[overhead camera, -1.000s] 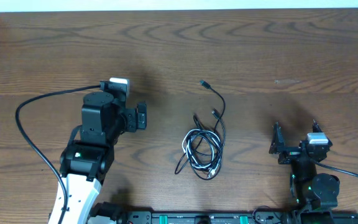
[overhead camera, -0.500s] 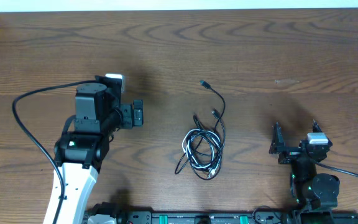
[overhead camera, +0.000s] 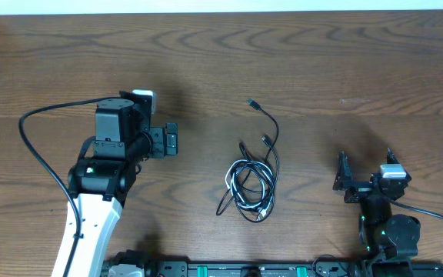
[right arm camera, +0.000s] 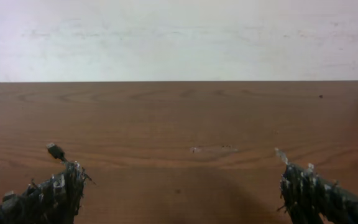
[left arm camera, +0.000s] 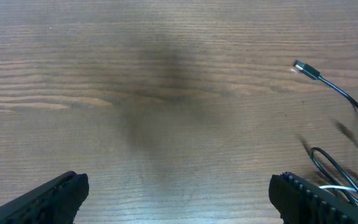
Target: Untangle cables
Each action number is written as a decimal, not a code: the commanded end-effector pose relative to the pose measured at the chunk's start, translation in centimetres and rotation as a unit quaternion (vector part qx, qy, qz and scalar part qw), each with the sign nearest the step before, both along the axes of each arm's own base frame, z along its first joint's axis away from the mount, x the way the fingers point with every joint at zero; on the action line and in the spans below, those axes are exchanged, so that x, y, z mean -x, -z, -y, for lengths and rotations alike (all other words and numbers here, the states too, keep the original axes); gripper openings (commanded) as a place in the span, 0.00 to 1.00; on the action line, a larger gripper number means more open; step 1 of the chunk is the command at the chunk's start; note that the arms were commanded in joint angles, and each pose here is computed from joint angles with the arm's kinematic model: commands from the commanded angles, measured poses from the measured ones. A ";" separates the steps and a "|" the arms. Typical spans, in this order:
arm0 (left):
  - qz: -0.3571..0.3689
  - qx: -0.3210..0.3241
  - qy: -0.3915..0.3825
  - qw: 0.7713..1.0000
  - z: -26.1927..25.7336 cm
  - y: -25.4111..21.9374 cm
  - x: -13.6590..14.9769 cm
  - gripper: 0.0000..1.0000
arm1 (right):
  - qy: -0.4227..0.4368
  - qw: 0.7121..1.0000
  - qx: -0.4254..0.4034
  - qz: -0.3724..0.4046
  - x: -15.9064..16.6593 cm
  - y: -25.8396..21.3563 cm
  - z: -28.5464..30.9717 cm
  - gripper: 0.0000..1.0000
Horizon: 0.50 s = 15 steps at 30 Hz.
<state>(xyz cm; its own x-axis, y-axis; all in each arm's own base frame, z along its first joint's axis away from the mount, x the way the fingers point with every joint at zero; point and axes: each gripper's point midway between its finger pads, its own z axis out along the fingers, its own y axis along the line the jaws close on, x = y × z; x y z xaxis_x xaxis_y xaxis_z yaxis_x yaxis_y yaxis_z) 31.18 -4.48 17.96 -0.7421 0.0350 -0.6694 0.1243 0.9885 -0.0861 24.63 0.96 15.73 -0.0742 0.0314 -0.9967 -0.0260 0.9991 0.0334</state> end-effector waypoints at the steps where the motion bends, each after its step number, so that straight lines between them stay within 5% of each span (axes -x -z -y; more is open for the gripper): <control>1: 0.011 0.007 0.000 1.000 0.1 -1.2 -0.4 0.98 | 0.002 1.000 0.008 0.001 0.0 0.0 0.1 0.99; 15: 0.001 0.003 0.000 1.000 0.0 -0.8 0.0 0.98 | 0.002 1.000 0.008 0.001 0.0 0.0 0.1 0.99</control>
